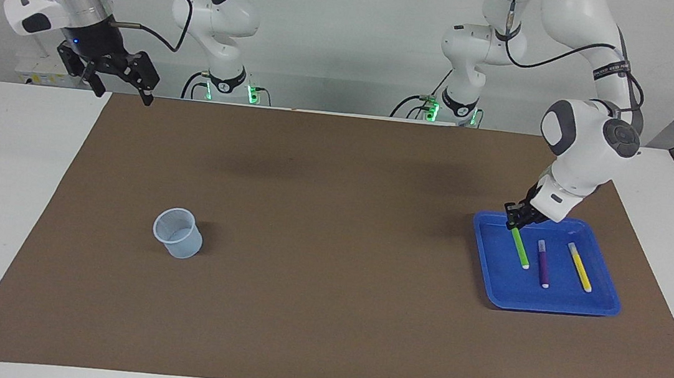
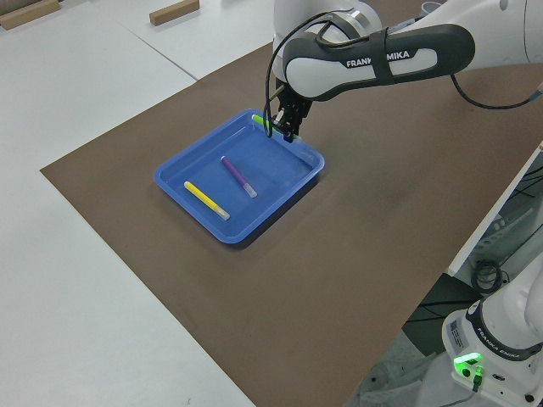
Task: Transfer and insert pens with both arms
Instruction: 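Lower the left gripper into the blue tray and grasp the green pen, then lift the green pen with the left gripper while the right gripper approaches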
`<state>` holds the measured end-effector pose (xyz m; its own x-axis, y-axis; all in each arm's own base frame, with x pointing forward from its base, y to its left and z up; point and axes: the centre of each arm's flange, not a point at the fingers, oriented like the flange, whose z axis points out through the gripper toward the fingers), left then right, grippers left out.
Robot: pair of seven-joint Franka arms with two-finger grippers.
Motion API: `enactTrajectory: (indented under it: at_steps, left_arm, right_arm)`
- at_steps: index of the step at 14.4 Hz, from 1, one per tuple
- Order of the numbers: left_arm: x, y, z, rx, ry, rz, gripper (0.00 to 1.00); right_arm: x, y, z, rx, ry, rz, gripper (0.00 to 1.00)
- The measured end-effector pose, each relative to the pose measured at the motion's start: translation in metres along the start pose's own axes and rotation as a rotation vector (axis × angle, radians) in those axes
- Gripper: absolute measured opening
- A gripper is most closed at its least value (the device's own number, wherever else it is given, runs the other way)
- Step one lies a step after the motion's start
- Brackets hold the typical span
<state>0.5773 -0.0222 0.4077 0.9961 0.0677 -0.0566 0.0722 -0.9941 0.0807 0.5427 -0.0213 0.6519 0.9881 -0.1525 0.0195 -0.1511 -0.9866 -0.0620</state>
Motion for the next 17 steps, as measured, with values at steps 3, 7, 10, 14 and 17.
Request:
enactTrajectory:
  at_steps: [3, 7, 10, 14, 17]
  left_arm:
    - [-0.008, 0.042, -0.014, -0.04, -0.008, -0.062, 0.18]
    - [-0.026, 0.117, -0.019, -0.074, -0.024, -0.154, 0.18]
    - [-0.041, 0.167, -0.024, -0.121, -0.041, -0.22, 0.18]
    - [-0.065, 0.23, -0.036, -0.146, -0.05, -0.292, 0.18]
    - [-0.085, 0.268, -0.04, -0.162, -0.06, -0.342, 0.18]
  right_arm:
    - [0.009, -0.005, 0.013, 0.141, 0.038, 0.024, 1.0]
    - [0.019, -0.021, 0.05, 0.3, 0.052, 0.063, 1.0]
    - [0.026, -0.043, 0.074, 0.387, 0.038, 0.1, 0.99]
    - [0.045, -0.079, 0.114, 0.487, 0.017, 0.178, 0.99]
    - [0.052, -0.109, 0.147, 0.547, -0.031, 0.191, 0.99]
